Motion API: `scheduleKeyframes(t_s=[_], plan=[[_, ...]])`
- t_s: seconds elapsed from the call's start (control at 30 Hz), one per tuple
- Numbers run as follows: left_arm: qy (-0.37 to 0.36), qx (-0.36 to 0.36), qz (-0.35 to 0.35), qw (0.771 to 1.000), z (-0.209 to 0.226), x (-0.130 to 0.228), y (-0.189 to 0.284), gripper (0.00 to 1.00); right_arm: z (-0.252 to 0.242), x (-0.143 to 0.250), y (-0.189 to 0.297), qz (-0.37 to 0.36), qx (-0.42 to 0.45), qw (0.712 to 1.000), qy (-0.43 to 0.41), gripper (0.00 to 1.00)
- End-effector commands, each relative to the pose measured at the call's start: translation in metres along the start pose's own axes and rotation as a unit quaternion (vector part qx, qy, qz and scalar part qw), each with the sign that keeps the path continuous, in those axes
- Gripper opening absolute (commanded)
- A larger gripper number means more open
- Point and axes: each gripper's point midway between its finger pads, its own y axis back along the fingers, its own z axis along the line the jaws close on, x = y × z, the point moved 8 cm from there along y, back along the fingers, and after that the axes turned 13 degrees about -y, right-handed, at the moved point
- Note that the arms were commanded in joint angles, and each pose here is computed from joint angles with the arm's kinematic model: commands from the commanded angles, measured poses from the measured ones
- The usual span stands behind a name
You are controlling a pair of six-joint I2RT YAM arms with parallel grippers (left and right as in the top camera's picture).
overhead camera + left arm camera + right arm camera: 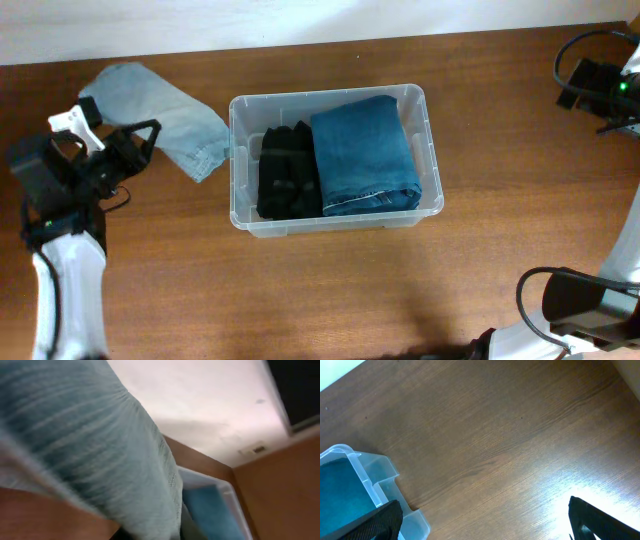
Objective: Pack container
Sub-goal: 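Lift the light-blue jeans and carry them into the bin's left half, then release the light-blue jeans and press them flat with the left gripper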
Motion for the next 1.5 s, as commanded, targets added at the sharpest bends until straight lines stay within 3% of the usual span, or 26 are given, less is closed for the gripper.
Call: scheduleKeyframes(t_s=[0.0, 0.17, 0.43, 0.6, 0.77, 0.87, 0.97, 1.2, 1.47], plan=[[-0.070, 0.067, -0.027, 0.995, -0.062, -0.026, 0.017, 0.01, 0.000, 0.000, 0.001, 0.000, -0.002, 1.000, -0.001, 0.98], [-0.108, 0.139, -0.012, 0.984, -0.117, -0.018, 0.013, 0.01, 0.000, 0.000, 0.001, 0.000, -0.002, 1.000, -0.001, 0.99], [-0.089, 0.265, 0.107, 0.954, -0.164, 0.034, -0.036, 0.00, 0.000, 0.000, 0.001, 0.000, -0.002, 1.000, -0.001, 0.98], [-0.072, 0.340, 0.170, 0.922, -0.175, 0.055, -0.072, 0.00, 0.001, -0.001, -0.001, 0.003, -0.001, 1.000, -0.001, 0.99], [-0.043, 0.357, 0.208, 0.910, -0.158, 0.070, -0.107, 0.00, -0.001, 0.003, -0.014, 0.017, 0.006, 1.000, -0.001, 0.99], [-0.023, 0.345, 0.226, 0.911, -0.145, 0.082, -0.120, 0.00, -0.001, 0.003, -0.019, 0.021, 0.007, 1.000, -0.001, 0.98], [-0.022, 0.273, 0.231, 0.934, -0.117, 0.092, -0.133, 0.00, -0.001, 0.003, -0.020, 0.021, 0.007, 1.000, -0.001, 0.98], [-0.023, 0.160, 0.246, 0.956, -0.074, 0.097, -0.129, 0.01, -0.001, 0.003, -0.020, 0.021, 0.007, 1.000, -0.001, 0.99], [-0.057, 0.085, 0.253, 0.962, -0.057, 0.100, -0.129, 0.08, 0.000, 0.003, -0.020, 0.022, 0.004, 1.000, -0.001, 0.99]])
